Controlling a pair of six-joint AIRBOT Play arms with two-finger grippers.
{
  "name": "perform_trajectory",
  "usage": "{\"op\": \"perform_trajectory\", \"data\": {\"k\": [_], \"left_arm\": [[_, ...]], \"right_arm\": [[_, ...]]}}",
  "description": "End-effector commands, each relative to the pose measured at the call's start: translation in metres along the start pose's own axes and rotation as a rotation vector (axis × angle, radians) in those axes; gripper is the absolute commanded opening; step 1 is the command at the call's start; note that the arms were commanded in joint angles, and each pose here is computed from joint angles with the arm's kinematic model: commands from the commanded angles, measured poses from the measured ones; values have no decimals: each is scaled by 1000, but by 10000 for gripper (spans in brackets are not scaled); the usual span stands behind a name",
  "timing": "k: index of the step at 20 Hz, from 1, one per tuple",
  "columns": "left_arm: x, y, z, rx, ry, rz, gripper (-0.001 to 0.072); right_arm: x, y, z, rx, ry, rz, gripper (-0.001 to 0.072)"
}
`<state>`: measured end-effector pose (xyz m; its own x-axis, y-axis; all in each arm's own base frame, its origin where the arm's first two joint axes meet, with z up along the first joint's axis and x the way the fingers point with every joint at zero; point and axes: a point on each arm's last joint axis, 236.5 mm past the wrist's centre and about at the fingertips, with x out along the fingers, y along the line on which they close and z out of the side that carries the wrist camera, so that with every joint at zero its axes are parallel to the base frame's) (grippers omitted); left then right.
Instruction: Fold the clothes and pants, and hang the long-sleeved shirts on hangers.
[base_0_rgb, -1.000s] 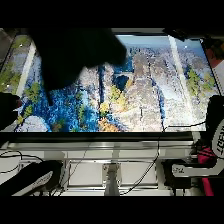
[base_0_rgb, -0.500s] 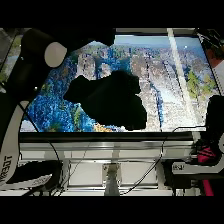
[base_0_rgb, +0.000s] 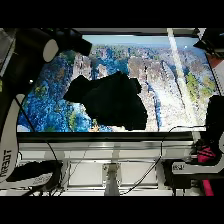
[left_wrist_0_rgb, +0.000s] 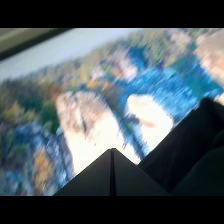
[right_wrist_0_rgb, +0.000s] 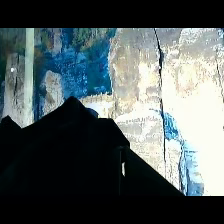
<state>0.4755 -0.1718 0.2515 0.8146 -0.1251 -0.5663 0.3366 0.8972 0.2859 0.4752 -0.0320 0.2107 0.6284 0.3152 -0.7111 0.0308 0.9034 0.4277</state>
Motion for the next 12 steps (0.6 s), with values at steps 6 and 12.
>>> {"op": "perform_trajectory", "data": {"k": [6, 12], "left_arm": [[-4, 23, -171, -101, 384, -161, 8], [-10, -66, -306, -268, 548, -440, 8]], "right_arm": [[84, -5, -181, 81, 506, 288, 33], [108, -9, -286, 239, 696, 364, 44]]}}
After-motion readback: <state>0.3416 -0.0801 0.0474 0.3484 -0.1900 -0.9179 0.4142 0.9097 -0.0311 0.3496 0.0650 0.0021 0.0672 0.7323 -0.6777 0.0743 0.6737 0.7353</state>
